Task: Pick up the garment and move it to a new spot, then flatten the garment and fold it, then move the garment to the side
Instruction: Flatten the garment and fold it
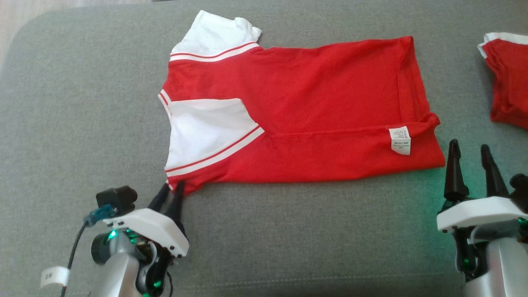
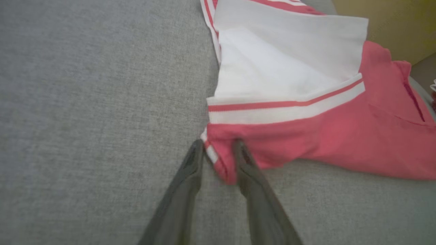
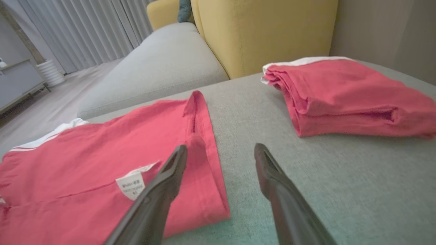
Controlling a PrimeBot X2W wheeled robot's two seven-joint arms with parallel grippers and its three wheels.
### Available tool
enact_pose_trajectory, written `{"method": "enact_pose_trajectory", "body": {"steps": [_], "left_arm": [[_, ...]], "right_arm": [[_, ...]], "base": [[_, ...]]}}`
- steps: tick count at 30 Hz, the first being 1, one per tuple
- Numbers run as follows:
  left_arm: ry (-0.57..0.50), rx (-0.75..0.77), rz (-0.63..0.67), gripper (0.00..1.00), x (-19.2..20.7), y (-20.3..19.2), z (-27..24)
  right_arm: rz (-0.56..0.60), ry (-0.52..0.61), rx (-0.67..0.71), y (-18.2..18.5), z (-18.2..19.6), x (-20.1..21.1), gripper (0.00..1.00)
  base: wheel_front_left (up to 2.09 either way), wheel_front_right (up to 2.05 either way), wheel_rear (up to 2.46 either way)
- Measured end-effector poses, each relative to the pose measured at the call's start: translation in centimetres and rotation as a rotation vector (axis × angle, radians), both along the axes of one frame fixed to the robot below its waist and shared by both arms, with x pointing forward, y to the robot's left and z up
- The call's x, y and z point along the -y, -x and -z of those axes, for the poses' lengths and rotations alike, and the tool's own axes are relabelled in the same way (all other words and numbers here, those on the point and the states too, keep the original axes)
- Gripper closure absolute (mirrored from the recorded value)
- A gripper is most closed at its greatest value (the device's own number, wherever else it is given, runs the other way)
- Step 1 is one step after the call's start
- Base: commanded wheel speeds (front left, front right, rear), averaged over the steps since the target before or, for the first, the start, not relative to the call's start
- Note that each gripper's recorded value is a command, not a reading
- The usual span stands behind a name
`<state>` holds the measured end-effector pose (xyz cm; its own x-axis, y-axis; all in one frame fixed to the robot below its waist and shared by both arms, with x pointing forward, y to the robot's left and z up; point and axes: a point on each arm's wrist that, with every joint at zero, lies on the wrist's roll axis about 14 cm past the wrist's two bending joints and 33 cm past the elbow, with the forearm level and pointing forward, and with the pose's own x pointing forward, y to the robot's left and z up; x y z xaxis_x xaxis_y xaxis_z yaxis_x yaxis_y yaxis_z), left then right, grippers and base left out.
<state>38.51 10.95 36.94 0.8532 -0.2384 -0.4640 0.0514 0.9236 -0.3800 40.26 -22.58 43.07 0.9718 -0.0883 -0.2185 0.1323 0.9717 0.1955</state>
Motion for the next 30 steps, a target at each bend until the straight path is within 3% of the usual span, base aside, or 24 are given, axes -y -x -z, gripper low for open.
{"method": "enact_pose_trajectory", "body": {"steps": [1, 2, 3, 12, 19, 21, 23, 24, 30], "left_arm": [[0.002, -0.004, 0.0, 0.73, 0.0, 0.0, 0.1], [0.005, -0.008, 0.0, 0.91, 0.1, 0.0, 0.2], [0.007, -0.009, 0.002, 1.0, 0.1, 0.0, 0.2], [0.008, 0.031, -0.026, 1.0, -0.5, -0.1, -0.5], [0.01, 0.081, -0.052, 1.0, -1.1, -0.4, -1.6], [0.01, 0.086, -0.054, 1.0, -1.2, -0.4, -1.7], [0.011, 0.102, -0.057, 1.0, -1.3, -0.4, -2.1], [0.012, 0.114, -0.06, 1.0, -1.3, -0.5, -2.4], [0.025, 0.208, -0.063, 1.0, -1.3, -1.0, -5.2]], "right_arm": [[0.003, -0.002, -0.016, 0.1, 0.3, 0.1, 0.0], [0.004, -0.005, -0.038, 0.3, 0.8, 0.2, 0.0], [0.005, -0.008, -0.059, 0.5, 1.3, 0.2, 0.0], [-0.019, -0.051, -0.206, 1.5, 5.2, -1.0, 0.0], [-0.041, -0.111, -0.27, 0.1, 6.9, -2.6, 0.02], [-0.046, -0.113, -0.274, -0.1, 6.9, -2.8, 0.55], [-0.054, -0.116, -0.277, -0.6, 6.9, -3.1, 0.93], [-0.058, -0.117, -0.275, -0.7, 6.9, -3.3, 1.0], [-0.046, -0.109, -0.216, -0.9, 5.5, -2.9, 1.0]], "base": [[0.0, 0.0, 0.0], [0.0, 0.0, 0.0], [0.0, 0.0, 0.0], [0.0, 0.0, 0.0], [0.0, 0.0, 0.0], [0.0, 0.0, 0.0], [0.0, 0.0, 0.0], [0.0, 0.0, 0.0], [0.0, 0.0, 0.0]]}}
